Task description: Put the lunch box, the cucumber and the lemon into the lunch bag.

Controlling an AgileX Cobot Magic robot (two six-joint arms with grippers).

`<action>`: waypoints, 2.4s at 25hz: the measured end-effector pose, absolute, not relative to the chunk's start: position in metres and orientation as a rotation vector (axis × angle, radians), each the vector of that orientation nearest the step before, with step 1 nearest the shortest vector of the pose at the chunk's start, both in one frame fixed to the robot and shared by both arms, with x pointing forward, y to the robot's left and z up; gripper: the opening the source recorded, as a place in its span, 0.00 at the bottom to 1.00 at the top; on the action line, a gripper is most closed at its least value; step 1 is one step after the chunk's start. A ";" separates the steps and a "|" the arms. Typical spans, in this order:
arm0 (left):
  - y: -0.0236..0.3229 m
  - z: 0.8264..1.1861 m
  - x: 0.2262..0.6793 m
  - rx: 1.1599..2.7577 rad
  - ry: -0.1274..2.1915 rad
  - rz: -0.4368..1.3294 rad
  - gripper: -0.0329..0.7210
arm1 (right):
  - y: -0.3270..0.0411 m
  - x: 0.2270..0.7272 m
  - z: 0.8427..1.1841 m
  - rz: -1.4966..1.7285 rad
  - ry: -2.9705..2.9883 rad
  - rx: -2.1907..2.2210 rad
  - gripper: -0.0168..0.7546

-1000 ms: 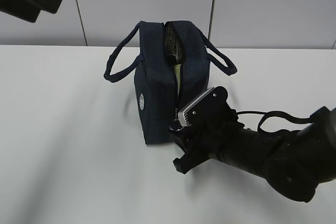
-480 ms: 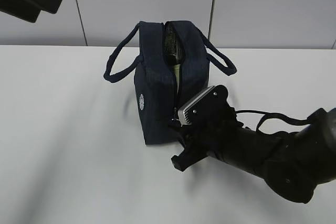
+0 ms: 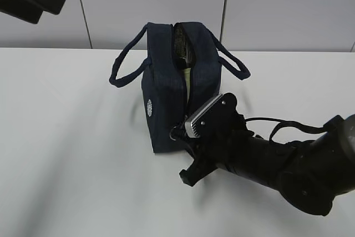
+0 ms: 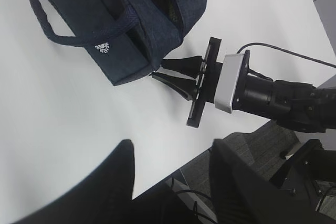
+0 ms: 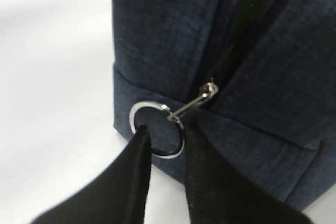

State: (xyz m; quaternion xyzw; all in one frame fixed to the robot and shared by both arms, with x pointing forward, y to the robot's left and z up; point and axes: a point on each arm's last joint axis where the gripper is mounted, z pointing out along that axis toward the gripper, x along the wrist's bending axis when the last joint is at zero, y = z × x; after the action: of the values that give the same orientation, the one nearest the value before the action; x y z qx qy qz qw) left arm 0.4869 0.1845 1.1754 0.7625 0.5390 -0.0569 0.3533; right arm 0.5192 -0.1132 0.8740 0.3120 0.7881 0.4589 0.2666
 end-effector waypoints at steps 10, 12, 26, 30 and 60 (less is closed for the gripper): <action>0.184 1.175 0.487 1.972 1.394 -0.147 0.47 | -0.111 0.518 0.875 1.257 2.140 0.804 0.24; 0.184 1.175 0.487 1.972 1.394 -0.147 0.47 | -0.112 0.519 0.875 1.253 2.129 0.822 0.24; 0.184 1.175 0.487 1.972 1.394 -0.147 0.47 | -0.116 0.522 0.875 1.209 2.083 0.852 0.32; 0.184 1.175 0.487 1.972 1.394 -0.147 0.47 | -0.114 0.520 0.869 1.207 2.133 0.791 0.42; 0.184 1.175 0.487 1.972 1.394 -0.147 0.46 | -0.110 0.522 0.867 1.305 2.092 0.881 0.45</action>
State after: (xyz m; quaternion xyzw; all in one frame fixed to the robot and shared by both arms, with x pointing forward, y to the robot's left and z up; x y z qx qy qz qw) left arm 0.4869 0.1845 1.1754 0.7625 0.5390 -0.0569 0.3533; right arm 0.5218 -0.1103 0.8666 0.3251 0.7718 0.4813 0.2587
